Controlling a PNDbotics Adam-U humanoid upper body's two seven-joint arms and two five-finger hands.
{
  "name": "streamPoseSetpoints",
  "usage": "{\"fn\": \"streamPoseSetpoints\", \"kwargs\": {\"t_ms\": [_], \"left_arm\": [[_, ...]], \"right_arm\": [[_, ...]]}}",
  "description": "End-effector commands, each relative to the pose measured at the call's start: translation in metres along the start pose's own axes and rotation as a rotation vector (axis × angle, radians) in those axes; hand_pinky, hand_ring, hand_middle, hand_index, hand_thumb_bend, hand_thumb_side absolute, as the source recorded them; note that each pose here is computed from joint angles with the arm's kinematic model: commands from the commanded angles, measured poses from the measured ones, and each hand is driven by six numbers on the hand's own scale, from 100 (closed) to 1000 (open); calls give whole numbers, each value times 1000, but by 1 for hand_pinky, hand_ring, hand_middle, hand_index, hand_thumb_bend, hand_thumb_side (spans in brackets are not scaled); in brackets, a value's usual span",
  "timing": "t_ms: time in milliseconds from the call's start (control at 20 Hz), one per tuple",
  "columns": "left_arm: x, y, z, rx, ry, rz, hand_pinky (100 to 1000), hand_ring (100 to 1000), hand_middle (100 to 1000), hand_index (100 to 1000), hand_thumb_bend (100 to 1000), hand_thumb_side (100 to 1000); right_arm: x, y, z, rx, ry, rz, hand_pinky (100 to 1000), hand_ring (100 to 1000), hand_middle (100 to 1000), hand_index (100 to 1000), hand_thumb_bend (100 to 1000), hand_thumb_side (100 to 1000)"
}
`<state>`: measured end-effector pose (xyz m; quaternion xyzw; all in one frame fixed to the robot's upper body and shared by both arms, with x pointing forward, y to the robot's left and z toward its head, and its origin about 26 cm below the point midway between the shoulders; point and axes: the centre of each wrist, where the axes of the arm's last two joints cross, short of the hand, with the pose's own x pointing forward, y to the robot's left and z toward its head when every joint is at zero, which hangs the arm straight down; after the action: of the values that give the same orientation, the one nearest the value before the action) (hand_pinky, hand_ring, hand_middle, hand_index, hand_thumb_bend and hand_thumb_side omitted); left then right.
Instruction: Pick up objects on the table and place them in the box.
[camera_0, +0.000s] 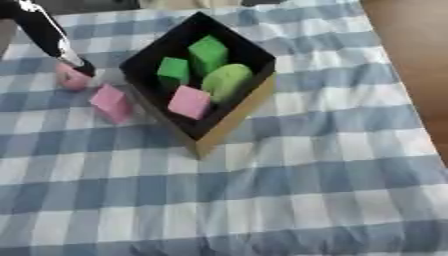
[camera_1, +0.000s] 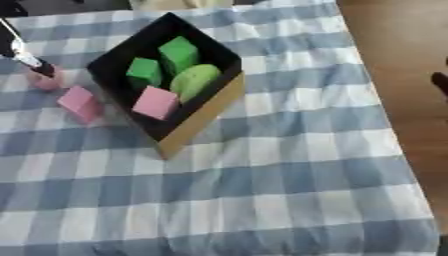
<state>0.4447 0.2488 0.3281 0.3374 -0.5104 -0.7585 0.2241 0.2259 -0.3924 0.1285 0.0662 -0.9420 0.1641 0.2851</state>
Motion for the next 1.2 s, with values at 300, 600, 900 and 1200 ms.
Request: {"fn": "streamPoseSetpoints", "kwargs": {"t_ms": [300,600,900,1200], "left_arm": [[-19,-16,4,-242,-63,-65,914,944,855,925,786,312],[-29,-40,-1,-337,-63,-23,912,940,851,922,781,285],[-30,-59,-13,-390,-90,0,916,938,853,923,762,254],[-27,-71,-26,-415,-137,19,922,937,857,927,736,214]], "right_arm": [[5,-2,-6,39,-28,34,976,1000,451,1000,100,523],[4,-1,-6,41,-22,34,978,1000,449,1000,100,523],[4,0,-7,41,-18,30,980,1000,447,1000,100,523],[3,0,-8,41,-13,28,982,1000,445,1000,100,523]]}}
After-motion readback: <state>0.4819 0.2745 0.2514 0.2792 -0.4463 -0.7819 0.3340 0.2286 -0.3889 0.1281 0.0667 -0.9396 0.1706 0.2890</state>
